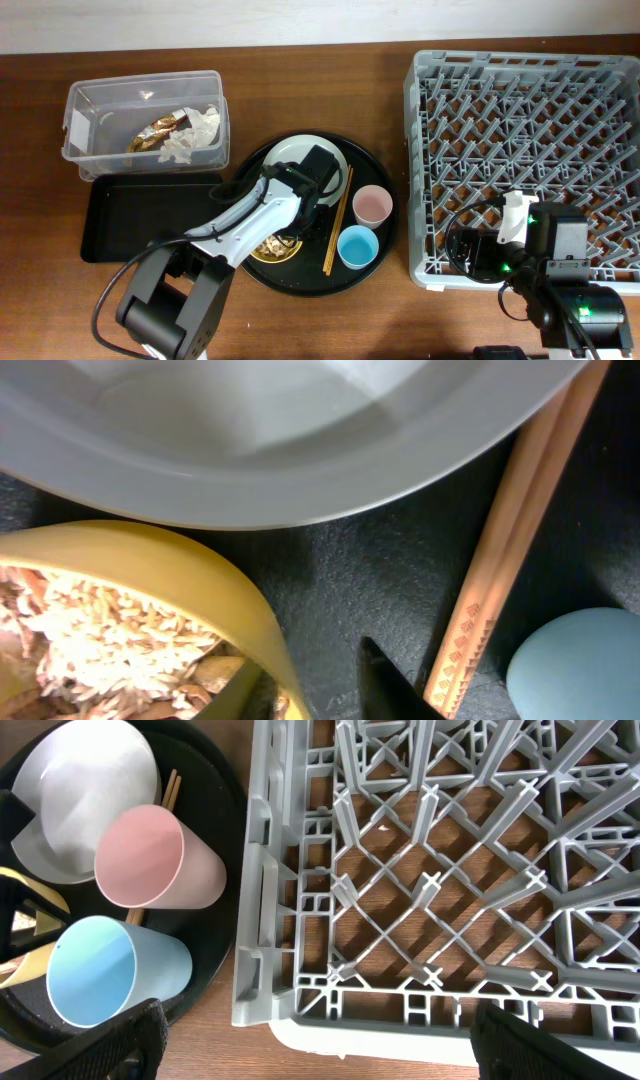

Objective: Sort waste into correct bins and load items into the dishwasher rack
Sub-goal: 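Reach left gripper to the yellow bowl and grasp its rim, then lift the yellow bowl left and tip scraps onto the black tray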

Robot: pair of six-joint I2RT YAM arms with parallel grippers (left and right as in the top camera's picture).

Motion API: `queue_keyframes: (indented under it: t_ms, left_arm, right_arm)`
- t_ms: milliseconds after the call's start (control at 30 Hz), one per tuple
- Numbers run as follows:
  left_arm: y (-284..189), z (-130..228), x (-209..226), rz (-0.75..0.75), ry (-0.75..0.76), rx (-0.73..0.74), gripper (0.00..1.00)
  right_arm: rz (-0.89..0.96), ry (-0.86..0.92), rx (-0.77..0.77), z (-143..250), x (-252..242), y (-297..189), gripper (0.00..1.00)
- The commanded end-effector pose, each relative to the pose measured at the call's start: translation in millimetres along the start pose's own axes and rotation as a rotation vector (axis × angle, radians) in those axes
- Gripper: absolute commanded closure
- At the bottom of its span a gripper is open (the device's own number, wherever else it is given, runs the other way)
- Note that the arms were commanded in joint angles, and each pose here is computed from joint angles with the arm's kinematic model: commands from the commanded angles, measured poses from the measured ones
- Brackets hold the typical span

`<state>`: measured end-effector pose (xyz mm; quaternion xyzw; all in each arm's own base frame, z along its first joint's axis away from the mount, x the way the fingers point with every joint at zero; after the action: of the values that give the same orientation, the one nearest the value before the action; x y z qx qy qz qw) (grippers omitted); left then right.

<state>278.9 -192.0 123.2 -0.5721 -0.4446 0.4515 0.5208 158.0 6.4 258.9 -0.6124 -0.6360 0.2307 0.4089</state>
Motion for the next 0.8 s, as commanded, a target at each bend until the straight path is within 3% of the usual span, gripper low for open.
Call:
queue_keyframes:
  t_ms: [0, 200, 433, 767]
  left_arm:
    - [3.6, 0.1, 0.3, -0.023, -0.003, 0.004, 0.85]
    - [3.6, 2.2, 1.1, -0.029, -0.003, 0.018, 0.99]
    - [-4.3, 1.9, 5.7, -0.092, -0.003, 0.016, 0.99]
    - [-63.9, -12.0, 36.2, -0.106, -0.052, -0.114, 0.99]
  right_arm:
    - [-0.009, 0.001, -0.019, -3.3, 1.3, -4.7, 0.02]
    - [-0.009, 0.001, -0.019, -3.3, 1.3, -4.7, 0.02]
    - [-0.009, 0.001, -0.018, -3.3, 1.2, -4.7, 0.02]
    - [-0.009, 0.001, -0.019, -3.3, 1.2, -4.7, 0.02]
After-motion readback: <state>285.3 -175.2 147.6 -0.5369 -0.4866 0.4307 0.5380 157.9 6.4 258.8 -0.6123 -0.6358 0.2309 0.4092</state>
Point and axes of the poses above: each gripper's point midway between its finger pads, its own y axis out along the fingers, its own x axis along the line the jaws close on, z = x × y, the point moved 10 cm from there along -y, back along the fingers, and after that the axes turned 3 degrees about y, right-handed, at the moved point
